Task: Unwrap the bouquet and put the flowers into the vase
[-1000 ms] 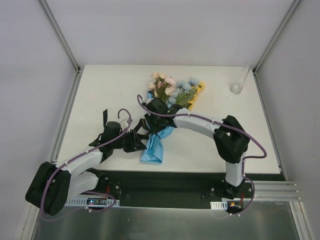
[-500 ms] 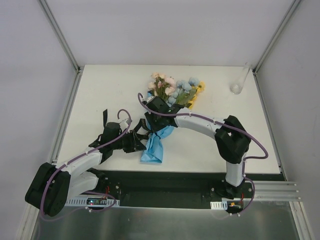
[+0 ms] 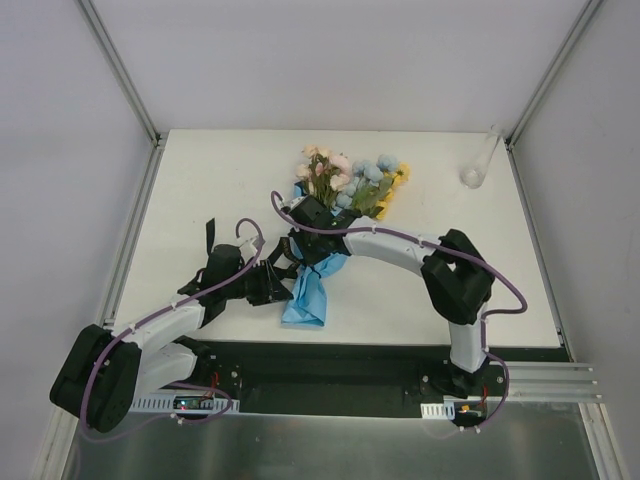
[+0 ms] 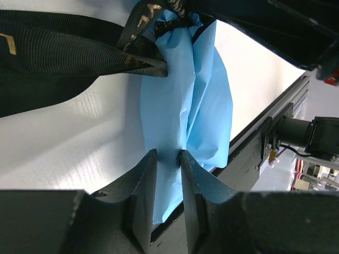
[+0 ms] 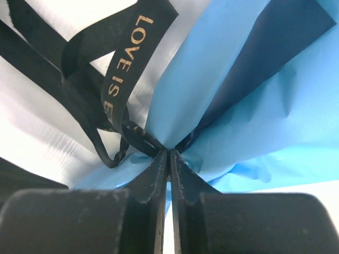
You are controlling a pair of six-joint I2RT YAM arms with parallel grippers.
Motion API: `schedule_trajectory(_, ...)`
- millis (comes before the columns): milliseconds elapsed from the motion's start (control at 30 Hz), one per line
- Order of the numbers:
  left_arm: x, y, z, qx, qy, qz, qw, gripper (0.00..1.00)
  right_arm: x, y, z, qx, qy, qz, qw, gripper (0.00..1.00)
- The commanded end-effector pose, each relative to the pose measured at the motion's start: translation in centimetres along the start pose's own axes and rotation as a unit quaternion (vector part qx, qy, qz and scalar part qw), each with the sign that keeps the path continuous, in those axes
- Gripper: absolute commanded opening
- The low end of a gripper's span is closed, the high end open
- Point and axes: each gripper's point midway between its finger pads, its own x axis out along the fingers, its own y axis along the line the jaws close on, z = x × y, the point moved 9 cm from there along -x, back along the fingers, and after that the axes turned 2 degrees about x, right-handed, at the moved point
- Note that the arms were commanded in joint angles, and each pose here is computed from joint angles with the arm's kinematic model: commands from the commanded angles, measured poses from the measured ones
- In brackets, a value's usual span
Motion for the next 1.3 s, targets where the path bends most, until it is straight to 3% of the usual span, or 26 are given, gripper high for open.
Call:
schedule_trajectory(0,0.1,-0.1,-0.2,0.005,0.004,-0.011,1.0,0.24,-5.1,1.2,2.3,-0.012,-0.069,0.014,0.997,0.06)
schedule_trajectory(133,0.3,-0.1,0.0,0.005,0.004,-0.01,1.0,0.27,-6.9,1.6,2.3,-0.007,-0.09,0.021,0.996,0.01)
schedule_trajectory(500,-0.3,-0.6,0.4,0.02,-0.013,-0.006,1.0,0.4,-8.8,0.7,1.9,0.0,-0.121,-0.012,0.993,0.01)
schedule_trajectory(567,-0.9,-1.4,1.1,0.041,-0.034,-0.009,0.999,0.46,-8.4,0.4,1.3,0.014,-0.122,-0.018,0.992,0.01)
schedule_trajectory(700,-2.1,-2.6,2.1,0.066,-0.061,0.003,0.996,0.75,-7.7,-0.3,-0.3,0.051,-0.135,-0.037,0.989,0.02)
schedule_trajectory(767,-2.6,-3.2,3.0,0.073,-0.076,0.009,0.994,0.82,-7.0,-0.5,-1.3,0.058,-0.128,-0.038,0.989,0.06)
schedule_trajectory(800,-2.7,-3.3,3.3,0.072,-0.078,0.012,0.994,0.83,-6.8,-0.5,-1.6,0.056,-0.12,-0.034,0.991,0.14)
schedule_trajectory(933,-3.2,-3.6,4.6,0.055,-0.093,0.018,0.994,0.78,-6.9,-0.7,-2.5,0.044,-0.108,-0.036,0.993,0.2)
schedule_trajectory(1033,-3.5,-3.2,5.2,0.041,-0.096,0.018,0.994,0.74,-8.3,-1.0,-2.5,0.032,-0.129,-0.042,0.99,0.37)
schedule_trajectory(1100,-3.6,-2.8,5.5,0.031,-0.097,0.018,0.995,0.77,-8.7,-0.4,-1.8,0.015,-0.143,-0.01,0.99,0.51)
schedule_trajectory(1167,-3.3,-2.3,5.7,0.022,-0.089,0.023,0.996,0.87,-8.4,0.4,-0.9,0.003,-0.138,0.02,0.99,0.51)
schedule_trajectory(1267,-2.4,-1.5,6.2,0.004,-0.066,0.037,0.997,0.91,-7.9,1.8,0.8,-0.003,-0.138,0.06,0.989,0.51)
